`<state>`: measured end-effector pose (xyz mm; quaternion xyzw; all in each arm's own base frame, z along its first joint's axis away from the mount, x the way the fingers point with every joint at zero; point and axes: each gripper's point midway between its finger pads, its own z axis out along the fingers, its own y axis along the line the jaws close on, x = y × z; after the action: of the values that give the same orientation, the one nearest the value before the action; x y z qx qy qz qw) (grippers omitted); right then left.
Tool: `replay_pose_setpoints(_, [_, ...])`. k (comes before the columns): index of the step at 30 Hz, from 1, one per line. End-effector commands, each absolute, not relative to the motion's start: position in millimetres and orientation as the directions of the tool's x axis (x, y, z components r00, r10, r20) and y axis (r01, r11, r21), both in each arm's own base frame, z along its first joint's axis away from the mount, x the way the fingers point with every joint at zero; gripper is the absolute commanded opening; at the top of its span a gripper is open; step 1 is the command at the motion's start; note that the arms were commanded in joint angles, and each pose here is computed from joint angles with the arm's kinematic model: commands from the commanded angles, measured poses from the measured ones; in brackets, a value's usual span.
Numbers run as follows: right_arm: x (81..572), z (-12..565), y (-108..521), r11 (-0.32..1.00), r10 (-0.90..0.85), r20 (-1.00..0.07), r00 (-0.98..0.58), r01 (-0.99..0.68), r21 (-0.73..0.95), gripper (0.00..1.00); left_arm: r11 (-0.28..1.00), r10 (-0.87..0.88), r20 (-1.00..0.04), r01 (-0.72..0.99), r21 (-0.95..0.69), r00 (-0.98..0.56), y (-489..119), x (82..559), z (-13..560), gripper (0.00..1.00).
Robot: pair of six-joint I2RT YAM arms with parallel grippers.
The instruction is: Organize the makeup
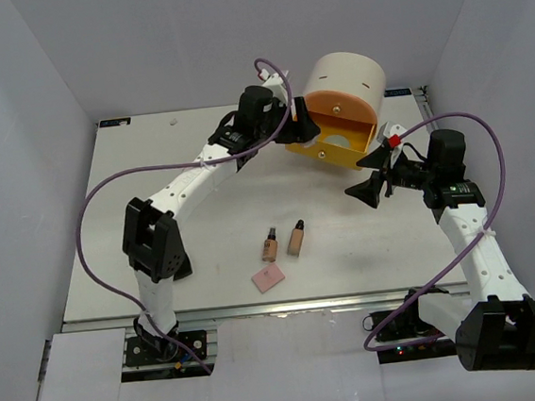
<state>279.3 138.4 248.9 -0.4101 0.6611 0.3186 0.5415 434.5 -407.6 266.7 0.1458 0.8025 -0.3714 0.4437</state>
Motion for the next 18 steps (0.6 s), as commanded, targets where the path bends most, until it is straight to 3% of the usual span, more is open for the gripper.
replay_pose_setpoints(1, [281.0,254.7,136.7,0.461,-0.201,-0.979,-0.028,-0.885,-0.070,0.90,0.681,-0.152,-0.859,0.578,-0.450,-0.490,-427.2,453.3,302.0,0.14])
replay_pose_setpoints(5, [281.5,254.9,136.1,0.463,-0.201,-0.979,-0.028,-0.884,-0.070,0.90,0.722,-0.174,-0.866,0.538,-0.436,-0.468,-433.6,478.7,290.6,0.16])
replay_pose_setpoints(9, [281.4,254.6,135.3,0.463,-0.199,-0.980,-0.029,-0.884,-0.068,0.90,0.742,-0.191,-0.874,0.518,-0.427,-0.447,-438.8,495.6,285.6,0.26])
replay_pose_setpoints(12, [281.8,254.2,134.5,0.465,-0.198,-0.980,-0.031,-0.883,-0.066,0.90,0.753,-0.191,-0.875,0.505,-0.421,-0.444,-438.7,500.4,280.3,0.44])
replay_pose_setpoints(16, [281.8,254.4,134.3,0.465,-0.198,-0.980,-0.031,-0.883,-0.066,0.90,0.764,-0.173,-0.872,0.497,-0.413,-0.459,-437.5,498.8,270.1,0.79])
replay_pose_setpoints(18, [281.5,254.7,134.4,0.464,-0.197,-0.980,-0.029,-0.883,-0.067,0.90,0.780,-0.170,-0.875,0.481,-0.401,-0.453,-433.7,500.3,268.4,0.88])
